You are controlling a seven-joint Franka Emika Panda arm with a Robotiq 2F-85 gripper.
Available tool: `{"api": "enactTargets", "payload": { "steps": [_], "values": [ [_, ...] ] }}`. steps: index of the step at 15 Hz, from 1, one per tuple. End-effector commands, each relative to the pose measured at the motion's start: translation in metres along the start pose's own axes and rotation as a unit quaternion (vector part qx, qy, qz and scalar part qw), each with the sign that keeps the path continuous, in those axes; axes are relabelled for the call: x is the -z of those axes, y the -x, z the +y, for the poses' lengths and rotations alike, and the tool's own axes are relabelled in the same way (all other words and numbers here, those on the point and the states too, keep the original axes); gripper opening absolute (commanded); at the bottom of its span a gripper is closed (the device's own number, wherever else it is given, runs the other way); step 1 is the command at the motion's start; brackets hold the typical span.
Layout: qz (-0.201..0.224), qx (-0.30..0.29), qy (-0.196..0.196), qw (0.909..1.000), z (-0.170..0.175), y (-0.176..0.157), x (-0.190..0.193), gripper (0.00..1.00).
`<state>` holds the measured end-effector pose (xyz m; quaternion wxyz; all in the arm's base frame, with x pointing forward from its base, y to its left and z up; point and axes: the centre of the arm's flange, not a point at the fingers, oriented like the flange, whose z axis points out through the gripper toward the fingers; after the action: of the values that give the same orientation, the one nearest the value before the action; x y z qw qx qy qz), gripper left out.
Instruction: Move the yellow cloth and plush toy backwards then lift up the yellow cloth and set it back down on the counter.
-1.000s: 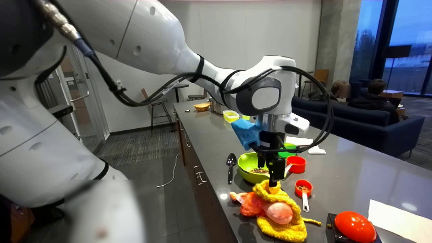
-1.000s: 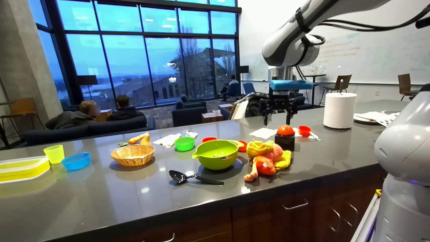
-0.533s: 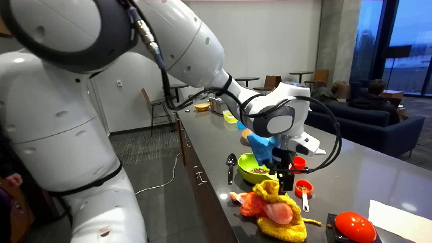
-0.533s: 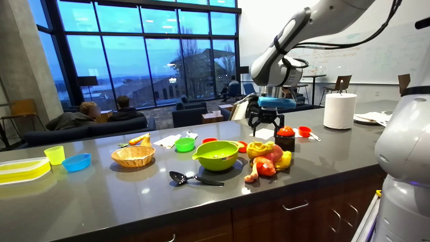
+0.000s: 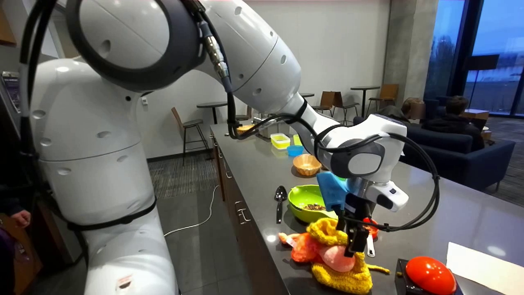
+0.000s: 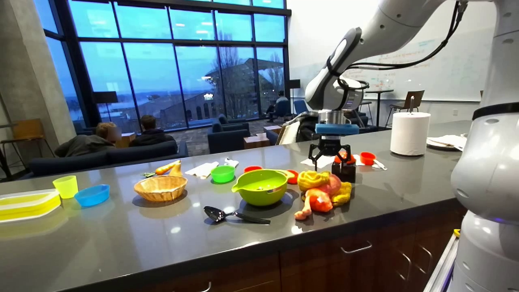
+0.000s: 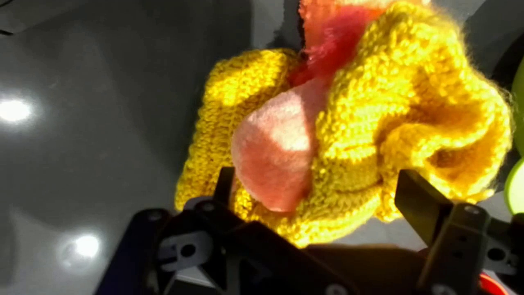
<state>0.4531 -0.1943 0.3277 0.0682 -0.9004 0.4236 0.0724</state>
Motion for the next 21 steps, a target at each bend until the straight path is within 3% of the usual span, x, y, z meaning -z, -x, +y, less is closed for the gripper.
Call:
{"api": "enactTargets", "payload": {
  "steps": [1,6,7,9,14,17,21],
  "values": [
    [-0.026,-0.016,-0.018,0.9994,-0.004,-0.009,-0.012,1.00],
    [-0.058,-0.033,-0.053,0.9963,-0.006,-0.015,-0.047,1.00],
    [-0.064,-0.035,-0.058,0.9957,-0.005,-0.016,-0.051,0.75],
    [-0.068,-0.036,-0.062,0.9951,-0.005,-0.017,-0.054,0.68],
    [-0.058,-0.032,-0.062,0.9958,-0.007,-0.013,-0.037,0.33],
    [-0.054,-0.025,-0.062,0.9963,-0.014,-0.007,-0.024,0.16],
    [-0.048,-0.014,-0.055,0.9972,-0.027,0.008,-0.003,0.07]
  ]
}}
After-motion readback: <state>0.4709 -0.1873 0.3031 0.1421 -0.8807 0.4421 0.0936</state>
